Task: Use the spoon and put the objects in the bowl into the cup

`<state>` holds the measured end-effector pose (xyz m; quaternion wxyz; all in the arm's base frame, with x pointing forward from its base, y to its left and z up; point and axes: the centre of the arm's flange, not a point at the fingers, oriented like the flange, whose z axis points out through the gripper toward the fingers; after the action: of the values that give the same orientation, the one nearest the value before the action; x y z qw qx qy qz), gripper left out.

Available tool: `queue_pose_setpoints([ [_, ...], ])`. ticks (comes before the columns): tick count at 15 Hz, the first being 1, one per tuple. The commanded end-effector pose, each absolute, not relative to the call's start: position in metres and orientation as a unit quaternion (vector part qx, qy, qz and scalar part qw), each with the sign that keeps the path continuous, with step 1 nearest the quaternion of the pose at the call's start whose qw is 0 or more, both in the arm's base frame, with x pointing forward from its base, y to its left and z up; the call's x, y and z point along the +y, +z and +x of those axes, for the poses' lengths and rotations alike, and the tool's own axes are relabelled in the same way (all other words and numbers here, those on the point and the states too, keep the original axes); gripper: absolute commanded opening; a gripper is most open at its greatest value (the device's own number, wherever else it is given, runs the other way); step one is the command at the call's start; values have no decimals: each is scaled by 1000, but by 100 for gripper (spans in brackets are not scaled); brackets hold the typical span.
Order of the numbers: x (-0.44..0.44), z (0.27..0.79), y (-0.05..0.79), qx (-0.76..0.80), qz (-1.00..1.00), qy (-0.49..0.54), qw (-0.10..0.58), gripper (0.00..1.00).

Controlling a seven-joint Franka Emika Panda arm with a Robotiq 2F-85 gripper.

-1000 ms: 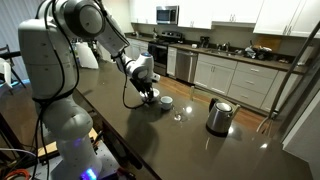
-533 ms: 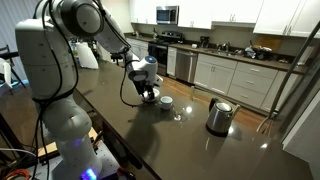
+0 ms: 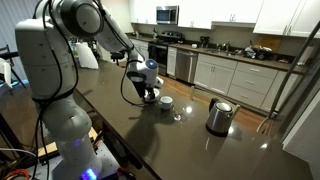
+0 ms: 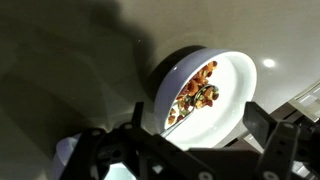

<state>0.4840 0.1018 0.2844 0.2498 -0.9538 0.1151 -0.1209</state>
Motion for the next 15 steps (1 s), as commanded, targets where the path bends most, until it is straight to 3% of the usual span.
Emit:
queue_pose_setpoints([
  [1,101,481,274,108,-947,-141,269,100],
  [15,77,518,243,119,-922,-160,332,100],
])
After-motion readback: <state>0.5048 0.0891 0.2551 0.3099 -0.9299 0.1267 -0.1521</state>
